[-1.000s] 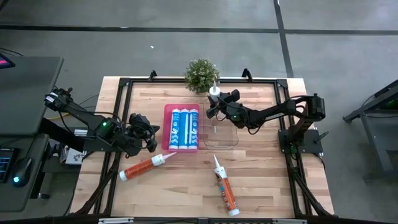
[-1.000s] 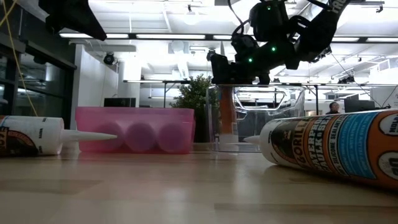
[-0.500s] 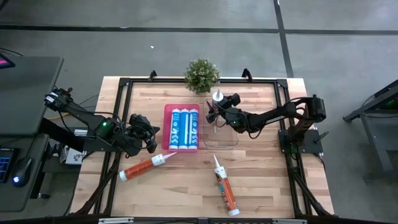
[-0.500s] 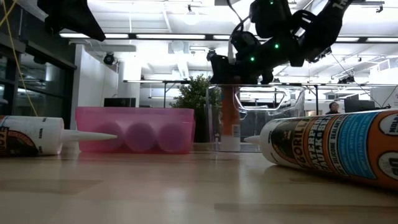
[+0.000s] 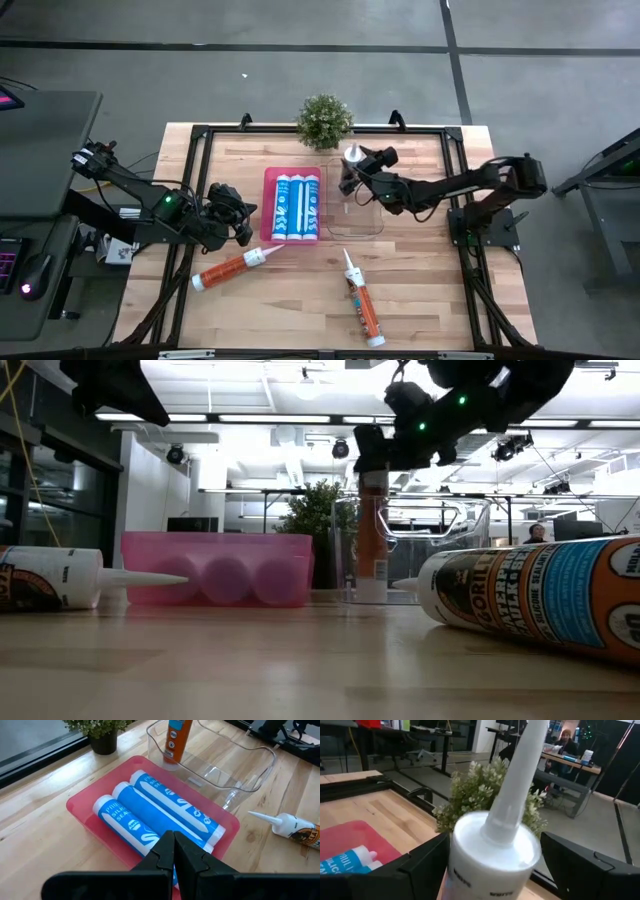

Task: Pick & place silicon tubes, Sealant and Lysol wipes
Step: Put the right orange sealant into the transparent bin, then put the left orange sealant into the transparent bin

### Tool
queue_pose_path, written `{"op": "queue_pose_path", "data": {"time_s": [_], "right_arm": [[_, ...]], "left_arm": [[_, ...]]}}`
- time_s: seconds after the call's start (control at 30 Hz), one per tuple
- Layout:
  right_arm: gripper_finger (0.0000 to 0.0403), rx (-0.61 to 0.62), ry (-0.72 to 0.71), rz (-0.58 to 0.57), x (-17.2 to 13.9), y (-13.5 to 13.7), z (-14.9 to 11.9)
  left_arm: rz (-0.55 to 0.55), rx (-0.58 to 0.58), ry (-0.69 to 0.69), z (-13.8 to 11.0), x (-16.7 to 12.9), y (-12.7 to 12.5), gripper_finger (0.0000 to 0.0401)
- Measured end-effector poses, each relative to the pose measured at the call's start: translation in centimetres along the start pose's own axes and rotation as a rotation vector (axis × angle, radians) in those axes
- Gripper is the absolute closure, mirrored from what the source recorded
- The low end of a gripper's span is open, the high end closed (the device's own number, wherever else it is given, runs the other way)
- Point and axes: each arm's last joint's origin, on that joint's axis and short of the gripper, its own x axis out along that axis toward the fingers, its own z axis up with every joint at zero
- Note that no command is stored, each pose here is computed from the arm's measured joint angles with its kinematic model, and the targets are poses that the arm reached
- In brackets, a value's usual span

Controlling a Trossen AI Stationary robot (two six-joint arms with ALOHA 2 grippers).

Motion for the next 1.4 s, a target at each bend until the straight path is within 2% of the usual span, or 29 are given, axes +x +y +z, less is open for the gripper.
{"op": "queue_pose_path", "data": {"time_s": [0.5, 0.9, 1.0, 1.2, 1.4], "right_arm": [[0.0096, 0.040, -0.050, -0.016, -6.3, -4.2, 5.6], [0.0096, 0.178, -0.141, 0.136, -11.3, -6.5, 8.5], [0.0096, 0.203, -0.155, 0.186, -12.4, -6.7, 8.9], [0.0096, 0.207, -0.161, 0.259, -14.2, -6.5, 9.0], [0.0096, 0.162, -0.148, 0.329, -15.5, -6.0, 8.5]], "left_arm": [[-0.016, -0.008, 0.012, 0.0, 0.0, -0.1, 0.0401], [-0.042, -0.010, 0.049, -0.1, 0.0, -0.2, 0.0401], [-0.101, -0.019, 0.127, -0.3, 0.0, -0.4, 0.0401], [-0.252, -0.046, 0.380, -1.0, -0.2, -0.9, 0.0401], [-0.270, -0.105, 0.595, -2.1, 0.2, -1.5, 0.0401]]}}
